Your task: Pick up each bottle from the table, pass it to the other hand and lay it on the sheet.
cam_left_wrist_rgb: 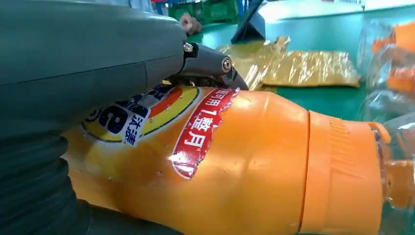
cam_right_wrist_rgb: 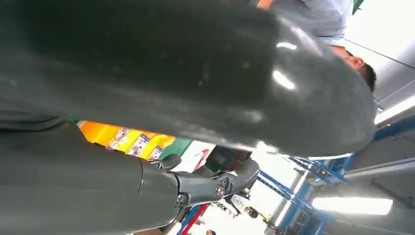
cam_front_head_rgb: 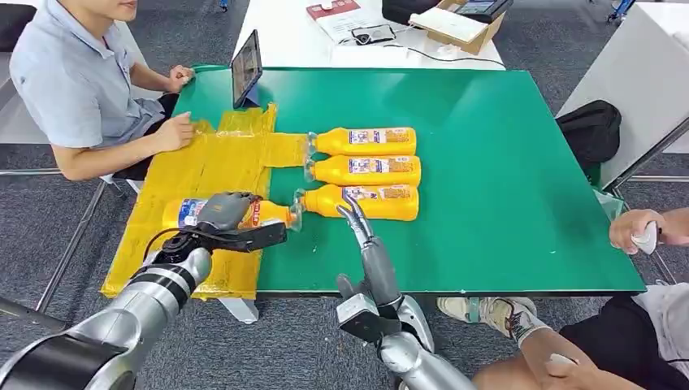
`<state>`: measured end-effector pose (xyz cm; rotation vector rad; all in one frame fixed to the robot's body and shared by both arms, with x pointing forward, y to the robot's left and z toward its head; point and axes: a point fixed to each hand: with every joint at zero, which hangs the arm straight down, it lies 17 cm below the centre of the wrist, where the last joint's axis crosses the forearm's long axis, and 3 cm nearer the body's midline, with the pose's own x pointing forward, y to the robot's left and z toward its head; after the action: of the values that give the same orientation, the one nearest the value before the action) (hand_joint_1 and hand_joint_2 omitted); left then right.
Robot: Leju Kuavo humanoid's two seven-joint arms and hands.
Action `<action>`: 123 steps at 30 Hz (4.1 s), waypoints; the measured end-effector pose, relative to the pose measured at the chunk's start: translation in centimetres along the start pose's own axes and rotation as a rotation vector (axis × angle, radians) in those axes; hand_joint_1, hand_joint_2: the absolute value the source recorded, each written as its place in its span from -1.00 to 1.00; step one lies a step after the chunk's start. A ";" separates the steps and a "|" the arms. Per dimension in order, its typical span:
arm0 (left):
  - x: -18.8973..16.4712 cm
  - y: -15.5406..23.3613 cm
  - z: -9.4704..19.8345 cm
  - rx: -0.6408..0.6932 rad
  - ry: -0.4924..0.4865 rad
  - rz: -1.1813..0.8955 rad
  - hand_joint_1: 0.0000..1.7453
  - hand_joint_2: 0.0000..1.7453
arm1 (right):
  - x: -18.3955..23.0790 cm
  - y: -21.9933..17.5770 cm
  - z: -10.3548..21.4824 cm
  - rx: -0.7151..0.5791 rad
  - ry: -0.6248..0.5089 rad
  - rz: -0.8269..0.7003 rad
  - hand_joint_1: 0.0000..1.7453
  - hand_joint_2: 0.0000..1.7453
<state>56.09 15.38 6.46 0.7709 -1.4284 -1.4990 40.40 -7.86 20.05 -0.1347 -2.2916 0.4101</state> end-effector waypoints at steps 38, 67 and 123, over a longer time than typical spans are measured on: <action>1.5 5.1 2.6 0.192 -0.272 0.665 -1.00 1.00 | -1.5 -2.5 1.1 0.005 -0.011 0.113 -1.00 -1.00; 4.8 15.2 16.2 0.918 -0.281 1.087 -1.00 1.00 | -16.0 -7.9 5.8 0.239 0.318 0.636 -1.00 1.00; 6.9 16.2 14.5 0.871 -0.335 1.031 -1.00 1.00 | -24.9 -11.3 2.8 0.547 0.610 0.767 -1.00 1.00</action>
<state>43.28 16.42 25.29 0.1305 -2.2675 -0.1714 55.71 -24.74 4.76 -0.7529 -1.3958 1.1820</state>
